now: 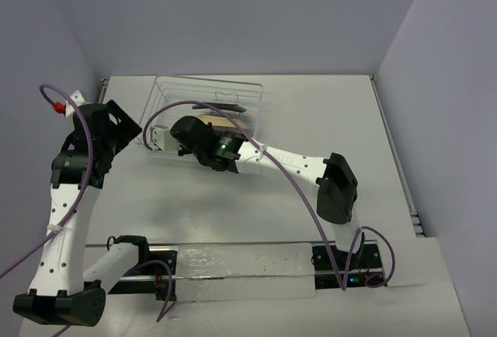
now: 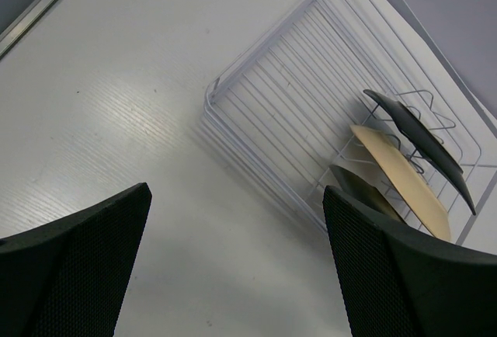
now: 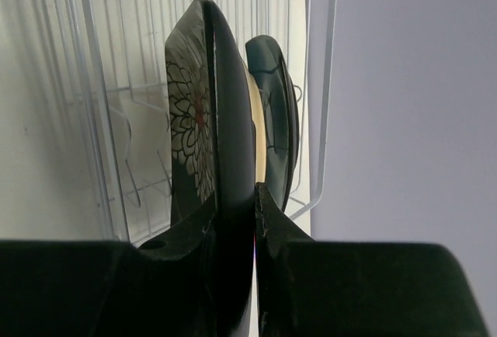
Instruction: Load the plates into the dish rack
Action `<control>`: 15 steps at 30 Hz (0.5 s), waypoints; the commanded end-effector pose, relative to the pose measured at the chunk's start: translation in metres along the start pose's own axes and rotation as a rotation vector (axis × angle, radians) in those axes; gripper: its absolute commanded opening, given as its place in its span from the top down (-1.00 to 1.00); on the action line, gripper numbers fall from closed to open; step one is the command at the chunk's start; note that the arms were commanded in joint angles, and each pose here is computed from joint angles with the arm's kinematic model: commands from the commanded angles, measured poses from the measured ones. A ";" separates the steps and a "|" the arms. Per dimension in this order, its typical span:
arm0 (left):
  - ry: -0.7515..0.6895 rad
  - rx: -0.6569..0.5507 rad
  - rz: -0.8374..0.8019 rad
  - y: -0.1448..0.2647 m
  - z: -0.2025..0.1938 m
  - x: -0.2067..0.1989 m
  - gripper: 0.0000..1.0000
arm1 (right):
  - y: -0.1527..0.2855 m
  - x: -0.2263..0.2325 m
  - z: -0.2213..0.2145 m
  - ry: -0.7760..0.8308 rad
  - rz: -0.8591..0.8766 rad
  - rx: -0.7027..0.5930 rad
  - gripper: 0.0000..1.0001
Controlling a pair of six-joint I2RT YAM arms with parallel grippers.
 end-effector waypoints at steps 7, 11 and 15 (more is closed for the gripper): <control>-0.006 -0.005 -0.055 -0.001 0.001 -0.006 -0.99 | -0.017 -0.025 -0.001 -0.095 -0.128 -0.043 1.00; -0.011 0.007 -0.049 -0.005 -0.002 -0.006 -0.99 | -0.026 -0.020 -0.005 -0.143 -0.095 -0.050 0.98; -0.014 0.014 -0.062 -0.007 -0.004 -0.008 -0.99 | -0.035 -0.014 -0.009 -0.165 -0.083 -0.056 0.87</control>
Point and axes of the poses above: each gripper's point midway between its finger pads, its own y axis back along the fingers, its own x axis along the line the jaws close on, z = x × y, the point moved 3 cm from there along y, back along the fingers, and after that the axes turned 9 degrees about y, right-handed, at the moved point
